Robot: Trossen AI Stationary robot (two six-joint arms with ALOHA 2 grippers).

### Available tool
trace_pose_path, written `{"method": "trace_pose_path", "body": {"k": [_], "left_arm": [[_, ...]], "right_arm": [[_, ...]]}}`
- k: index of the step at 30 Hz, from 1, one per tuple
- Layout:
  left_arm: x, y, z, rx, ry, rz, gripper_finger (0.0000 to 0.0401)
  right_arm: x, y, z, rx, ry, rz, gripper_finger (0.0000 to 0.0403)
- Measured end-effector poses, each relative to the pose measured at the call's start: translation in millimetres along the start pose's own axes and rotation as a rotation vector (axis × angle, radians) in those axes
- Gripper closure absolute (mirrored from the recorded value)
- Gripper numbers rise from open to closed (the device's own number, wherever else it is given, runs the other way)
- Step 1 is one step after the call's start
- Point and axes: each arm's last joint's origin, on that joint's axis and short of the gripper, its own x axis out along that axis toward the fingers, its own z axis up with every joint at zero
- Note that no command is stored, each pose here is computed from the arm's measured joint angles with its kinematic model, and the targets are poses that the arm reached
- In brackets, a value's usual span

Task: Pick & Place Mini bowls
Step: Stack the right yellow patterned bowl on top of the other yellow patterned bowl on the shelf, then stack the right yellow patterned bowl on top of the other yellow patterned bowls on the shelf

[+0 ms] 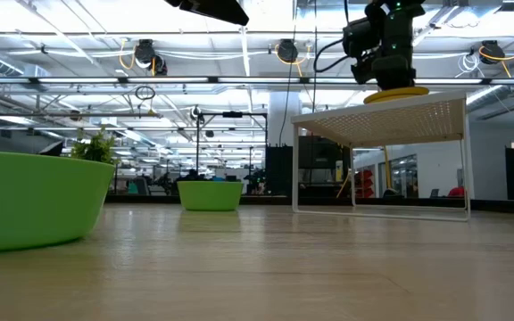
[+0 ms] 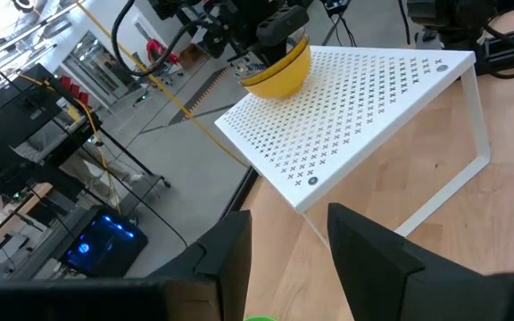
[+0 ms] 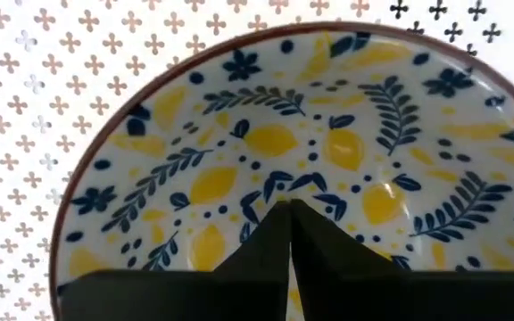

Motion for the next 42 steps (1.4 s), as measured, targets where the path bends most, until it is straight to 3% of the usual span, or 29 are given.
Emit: {"method": "trace_pose_path", "body": {"k": [4, 15, 20, 25, 29, 33, 38, 42], "left_arm": [[0.0, 0.0, 0.0, -0.001, 0.000, 0.000, 0.0249], [0.0, 0.0, 0.0, -0.002, 0.000, 0.000, 0.0249], [0.3, 0.1, -0.7, 0.007, 0.005, 0.000, 0.0249], [4.3, 2.8, -5.3, 0.016, 0.039, 0.009, 0.0249], [8.0, 5.5, -9.6, 0.011, 0.071, 0.018, 0.0249], [10.4, 7.4, -13.4, 0.003, 0.098, 0.025, 0.0249], [8.7, 6.2, -20.1, 0.010, 0.145, 0.018, 0.0249], [-4.7, 11.1, -27.4, -0.011, 0.212, 0.006, 0.0249]], "right_arm": [[-5.5, -1.2, -4.1, -0.001, -0.015, -0.058, 0.0403], [-30.1, -0.1, -17.0, 0.009, -0.160, -0.085, 0.0403], [-51.4, 3.0, -27.8, 0.016, -0.303, -0.106, 0.0403], [-78.2, 15.7, -31.8, -0.012, -0.551, -0.112, 0.0403], [-101.2, 32.0, -29.7, -0.053, -0.794, -0.002, 0.0403], [-115.9, 57.7, -28.9, -0.194, -0.938, 0.146, 0.0403], [-110.5, 92.8, -33.9, -0.355, -0.935, 0.259, 0.0403], [-69.7, 124.9, -42.5, -0.472, -0.906, 0.338, 0.0403]]}}
